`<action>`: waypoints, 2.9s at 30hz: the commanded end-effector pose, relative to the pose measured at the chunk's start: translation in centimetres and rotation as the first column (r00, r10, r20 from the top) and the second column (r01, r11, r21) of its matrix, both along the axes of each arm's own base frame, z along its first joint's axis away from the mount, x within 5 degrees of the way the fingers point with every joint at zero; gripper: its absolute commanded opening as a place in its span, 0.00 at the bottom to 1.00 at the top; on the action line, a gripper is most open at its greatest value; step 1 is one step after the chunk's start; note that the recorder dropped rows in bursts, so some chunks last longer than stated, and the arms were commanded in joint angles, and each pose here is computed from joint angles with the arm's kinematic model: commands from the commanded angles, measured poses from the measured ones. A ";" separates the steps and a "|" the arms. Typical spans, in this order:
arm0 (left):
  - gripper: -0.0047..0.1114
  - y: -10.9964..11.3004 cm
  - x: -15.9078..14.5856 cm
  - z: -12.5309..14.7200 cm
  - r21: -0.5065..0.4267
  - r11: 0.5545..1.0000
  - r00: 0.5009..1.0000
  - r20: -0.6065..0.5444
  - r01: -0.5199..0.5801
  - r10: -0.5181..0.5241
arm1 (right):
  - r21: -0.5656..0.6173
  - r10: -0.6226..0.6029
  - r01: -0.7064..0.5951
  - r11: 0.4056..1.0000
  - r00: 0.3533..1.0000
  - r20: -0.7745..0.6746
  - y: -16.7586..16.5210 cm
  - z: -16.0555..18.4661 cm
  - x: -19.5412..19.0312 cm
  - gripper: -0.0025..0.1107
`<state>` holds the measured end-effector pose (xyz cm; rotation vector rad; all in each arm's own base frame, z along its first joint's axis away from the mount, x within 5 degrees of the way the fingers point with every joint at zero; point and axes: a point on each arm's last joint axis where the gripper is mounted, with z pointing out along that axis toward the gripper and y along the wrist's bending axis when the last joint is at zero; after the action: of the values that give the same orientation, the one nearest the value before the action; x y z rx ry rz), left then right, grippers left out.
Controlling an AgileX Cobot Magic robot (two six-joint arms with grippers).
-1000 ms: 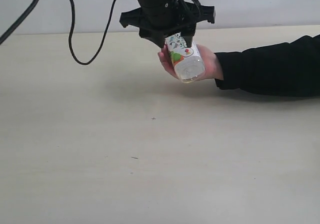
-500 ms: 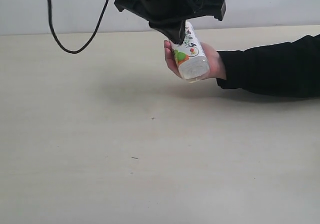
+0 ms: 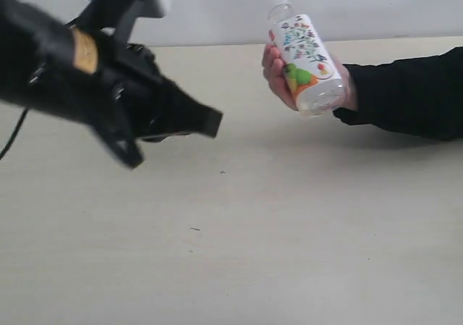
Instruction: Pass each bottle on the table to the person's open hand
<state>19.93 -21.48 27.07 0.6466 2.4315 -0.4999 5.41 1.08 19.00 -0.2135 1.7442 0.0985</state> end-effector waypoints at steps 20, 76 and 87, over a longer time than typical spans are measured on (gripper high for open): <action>0.04 7.8 -7.3 -2.1 -0.070 0.998 0.999 0.053 -0.008 0.012 | 0.001 -0.002 0.002 1.000 1.000 0.005 0.0 -0.1 0.0 0.02; 0.04 20.4 -14.7 -9.0 -0.279 0.874 0.709 0.511 -0.398 0.486 | 0.001 -0.002 0.002 1.000 1.000 0.005 0.0 -0.1 0.0 0.02; 0.04 20.4 -14.7 -9.0 -0.279 0.874 0.709 0.511 -0.398 0.486 | 0.001 -0.002 0.002 1.000 1.000 0.005 0.0 -0.1 0.0 0.02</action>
<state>5.21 -1.08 17.97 0.0881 1.8597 -0.2392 5.41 1.08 19.00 -0.2135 1.7442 0.0985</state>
